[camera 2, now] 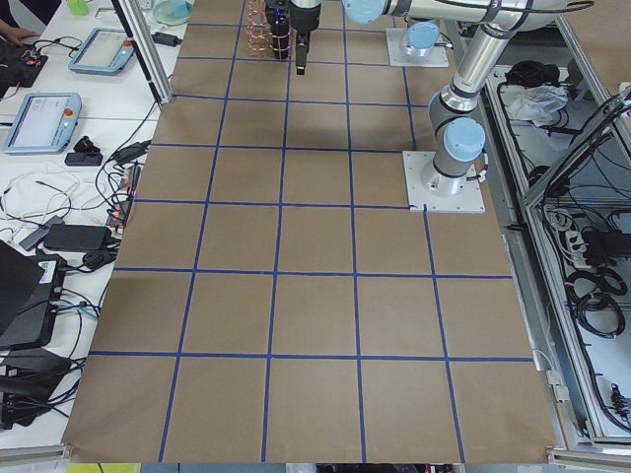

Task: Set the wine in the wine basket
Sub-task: 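Open the right gripper to release the bottle in the rack, then raise the right gripper up and away from the rack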

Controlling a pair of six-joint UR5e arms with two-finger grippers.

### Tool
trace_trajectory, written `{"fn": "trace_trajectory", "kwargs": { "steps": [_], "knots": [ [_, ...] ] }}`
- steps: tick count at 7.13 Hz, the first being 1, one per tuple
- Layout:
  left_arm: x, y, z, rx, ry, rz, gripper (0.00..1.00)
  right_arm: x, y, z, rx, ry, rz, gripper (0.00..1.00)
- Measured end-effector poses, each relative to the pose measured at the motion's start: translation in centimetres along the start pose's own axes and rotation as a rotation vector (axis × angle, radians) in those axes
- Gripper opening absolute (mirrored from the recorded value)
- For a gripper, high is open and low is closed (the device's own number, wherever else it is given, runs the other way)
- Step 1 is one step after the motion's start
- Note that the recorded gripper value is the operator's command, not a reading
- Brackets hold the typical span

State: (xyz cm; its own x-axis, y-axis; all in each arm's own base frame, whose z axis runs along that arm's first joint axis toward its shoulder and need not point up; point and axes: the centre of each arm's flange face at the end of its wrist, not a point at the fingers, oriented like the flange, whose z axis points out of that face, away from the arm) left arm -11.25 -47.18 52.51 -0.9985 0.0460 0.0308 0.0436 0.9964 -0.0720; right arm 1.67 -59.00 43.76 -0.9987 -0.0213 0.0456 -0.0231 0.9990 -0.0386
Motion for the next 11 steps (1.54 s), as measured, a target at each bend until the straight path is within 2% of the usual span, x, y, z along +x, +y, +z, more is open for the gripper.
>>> {"fn": "trace_trajectory", "kwargs": {
  "steps": [3, 4, 5, 6, 7, 8, 9, 11],
  "knots": [
    [0.0, 0.0, 0.1, -0.002, 0.001, 0.0, 1.0, 0.0, -0.3, 3.1, -0.005, -0.002, -0.001, 0.0],
    [0.0, 0.0, 0.1, -0.002, 0.001, 0.0, 1.0, 0.0, -0.4, 3.8, -0.012, -0.004, -0.001, 0.09],
    [0.0, 0.1, -0.1, 0.003, 0.0, -0.001, 1.0, 0.0, -0.5, 4.3, -0.019, -0.003, -0.002, 0.94],
    [0.1, 0.3, -0.5, 0.012, 0.0, -0.001, 1.0, 0.1, -0.4, 4.2, -0.019, 0.003, -0.002, 1.0],
    [0.1, 0.5, -0.8, 0.019, 0.002, -0.001, 1.0, 0.1, -0.2, 3.4, -0.008, 0.009, -0.004, 1.0],
    [0.1, 0.5, -0.9, 0.021, 0.002, 0.0, 1.0, 0.0, 0.5, 1.1, 0.019, 0.015, -0.006, 1.0],
    [0.2, 0.5, -0.8, 0.018, 0.001, 0.005, 1.0, -0.4, 2.2, -2.9, 0.051, 0.021, -0.007, 1.0],
    [0.1, 0.3, -0.6, 0.029, -0.005, 0.013, 1.0, -1.9, 7.2, -11.1, 0.06, 0.018, -0.006, 1.0]
  ]
}}
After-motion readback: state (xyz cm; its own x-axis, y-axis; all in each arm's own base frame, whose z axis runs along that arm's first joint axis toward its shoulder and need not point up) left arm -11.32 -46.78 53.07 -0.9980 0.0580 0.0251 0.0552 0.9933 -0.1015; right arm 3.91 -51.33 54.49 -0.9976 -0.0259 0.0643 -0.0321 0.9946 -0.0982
